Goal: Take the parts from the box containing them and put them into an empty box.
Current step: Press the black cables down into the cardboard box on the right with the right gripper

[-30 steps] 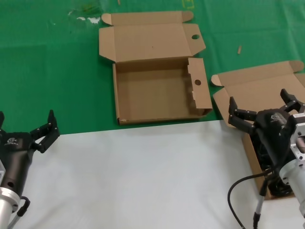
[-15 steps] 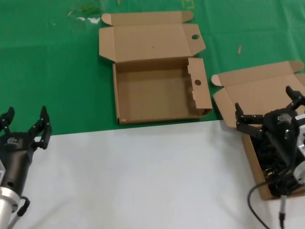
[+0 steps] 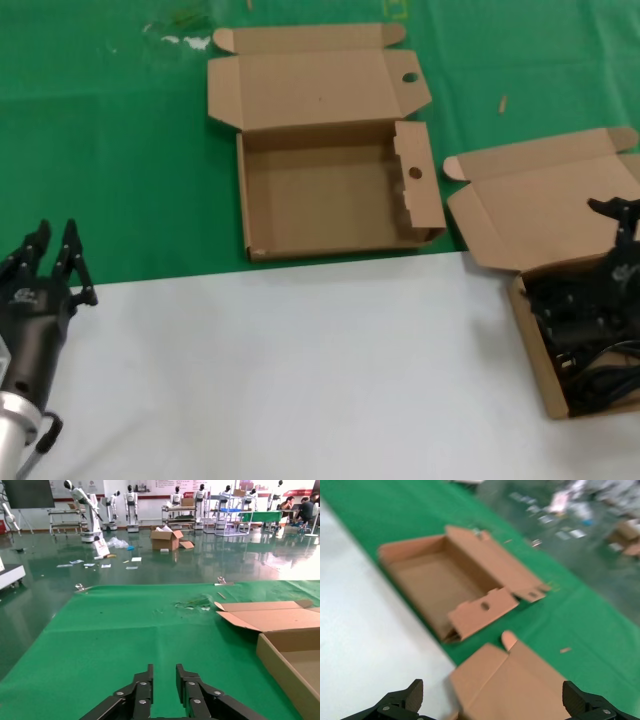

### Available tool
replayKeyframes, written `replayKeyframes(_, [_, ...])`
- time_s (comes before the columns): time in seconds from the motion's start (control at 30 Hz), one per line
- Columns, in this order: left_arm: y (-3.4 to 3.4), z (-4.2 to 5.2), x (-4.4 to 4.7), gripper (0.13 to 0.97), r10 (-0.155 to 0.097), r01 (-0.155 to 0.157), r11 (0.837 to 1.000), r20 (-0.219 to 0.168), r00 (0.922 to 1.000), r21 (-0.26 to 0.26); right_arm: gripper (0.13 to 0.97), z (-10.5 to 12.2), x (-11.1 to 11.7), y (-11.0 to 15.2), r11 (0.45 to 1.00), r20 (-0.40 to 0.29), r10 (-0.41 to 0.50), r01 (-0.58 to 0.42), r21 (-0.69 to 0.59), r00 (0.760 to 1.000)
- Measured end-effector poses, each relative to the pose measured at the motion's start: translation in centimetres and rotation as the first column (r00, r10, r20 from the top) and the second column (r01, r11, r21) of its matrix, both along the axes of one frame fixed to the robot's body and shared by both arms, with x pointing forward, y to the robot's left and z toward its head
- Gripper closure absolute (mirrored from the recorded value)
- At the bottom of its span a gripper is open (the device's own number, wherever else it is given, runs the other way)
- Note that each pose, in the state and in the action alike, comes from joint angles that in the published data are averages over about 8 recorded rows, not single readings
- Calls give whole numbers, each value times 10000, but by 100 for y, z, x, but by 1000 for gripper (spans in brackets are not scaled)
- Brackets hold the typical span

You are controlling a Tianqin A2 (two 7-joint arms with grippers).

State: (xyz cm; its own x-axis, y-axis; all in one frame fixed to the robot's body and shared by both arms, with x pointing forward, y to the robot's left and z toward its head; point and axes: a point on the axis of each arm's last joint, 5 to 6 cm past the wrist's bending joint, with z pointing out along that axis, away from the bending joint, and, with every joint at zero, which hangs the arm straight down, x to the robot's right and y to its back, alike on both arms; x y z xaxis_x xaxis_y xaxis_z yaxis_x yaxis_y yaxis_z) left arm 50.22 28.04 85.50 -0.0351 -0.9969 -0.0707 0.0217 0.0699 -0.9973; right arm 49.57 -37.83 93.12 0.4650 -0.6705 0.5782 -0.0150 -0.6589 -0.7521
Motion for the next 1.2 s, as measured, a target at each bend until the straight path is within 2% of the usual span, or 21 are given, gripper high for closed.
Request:
replayKeyframes(0.1, [0, 0, 0, 800, 0, 0, 10000, 0, 10000, 0, 130, 159, -10, -128, 9948, -741, 555, -615, -810, 9957])
replayKeyframes(0.23, [0, 0, 0, 856, 0, 0, 10000, 0, 10000, 0, 130, 314, 15, -270, 9767, -1547, 1087, -1345, -1671, 9820])
replayKeyframes(0.37, [0, 0, 0, 912, 0, 0, 10000, 0, 10000, 0, 130, 403, 61, -380, 9536, -2161, 1449, -1945, -2297, 9656])
replayKeyframes(0.6, [0, 0, 0, 945, 0, 0, 10000, 0, 10000, 0, 130, 499, 142, -563, 8988, -3201, 1793, -2872, -3312, 9303])
replayKeyframes(1.2, [0, 0, 0, 957, 0, 0, 10000, 0, 10000, 0, 148, 655, 442, -725, 7486, -4393, 2184, -4384, -4974, 8714])
